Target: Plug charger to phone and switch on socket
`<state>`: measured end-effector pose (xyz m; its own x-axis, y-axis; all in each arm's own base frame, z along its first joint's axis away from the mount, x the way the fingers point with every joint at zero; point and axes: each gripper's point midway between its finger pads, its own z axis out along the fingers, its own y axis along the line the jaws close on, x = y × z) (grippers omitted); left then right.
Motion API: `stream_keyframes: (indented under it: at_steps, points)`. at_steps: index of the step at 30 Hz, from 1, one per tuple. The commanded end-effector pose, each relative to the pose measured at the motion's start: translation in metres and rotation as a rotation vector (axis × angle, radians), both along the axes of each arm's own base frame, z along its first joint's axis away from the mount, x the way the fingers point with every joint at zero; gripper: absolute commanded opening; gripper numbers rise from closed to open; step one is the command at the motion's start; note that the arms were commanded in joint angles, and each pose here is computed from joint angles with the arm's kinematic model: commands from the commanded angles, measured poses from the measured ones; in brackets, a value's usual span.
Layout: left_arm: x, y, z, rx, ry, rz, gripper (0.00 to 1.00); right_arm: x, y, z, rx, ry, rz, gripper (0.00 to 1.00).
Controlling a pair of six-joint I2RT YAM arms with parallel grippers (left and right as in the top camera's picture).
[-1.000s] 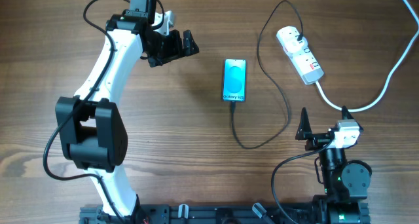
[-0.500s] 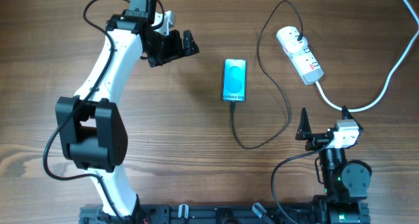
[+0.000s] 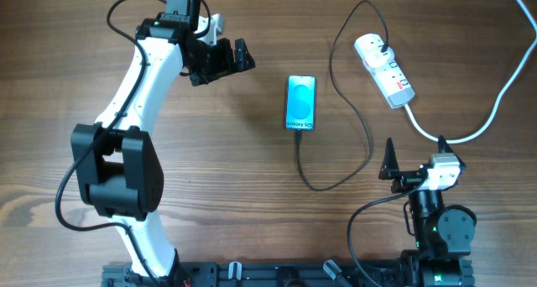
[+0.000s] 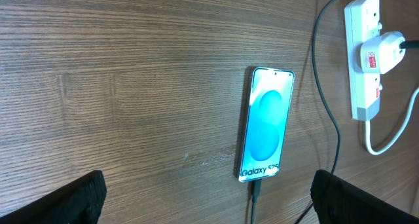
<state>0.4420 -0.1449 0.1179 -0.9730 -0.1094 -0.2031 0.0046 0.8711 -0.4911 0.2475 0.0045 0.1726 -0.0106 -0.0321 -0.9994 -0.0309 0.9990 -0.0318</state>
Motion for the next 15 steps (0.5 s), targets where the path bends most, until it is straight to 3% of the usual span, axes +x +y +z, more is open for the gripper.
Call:
stream_keyframes:
  at_steps: [1, 15]
  points:
    - [-0.0002, 0.0015, -0.0033, 0.010, 0.001, -0.007, 1.00, -0.0008, -0.0003, 0.0027, -0.020, -0.014, 0.000, 1.00]
    - [-0.0002, 0.0015, -0.0033, 0.010, 0.001, -0.007, 1.00, -0.0008, -0.0003, 0.0027, -0.020, -0.014, 0.000, 1.00]
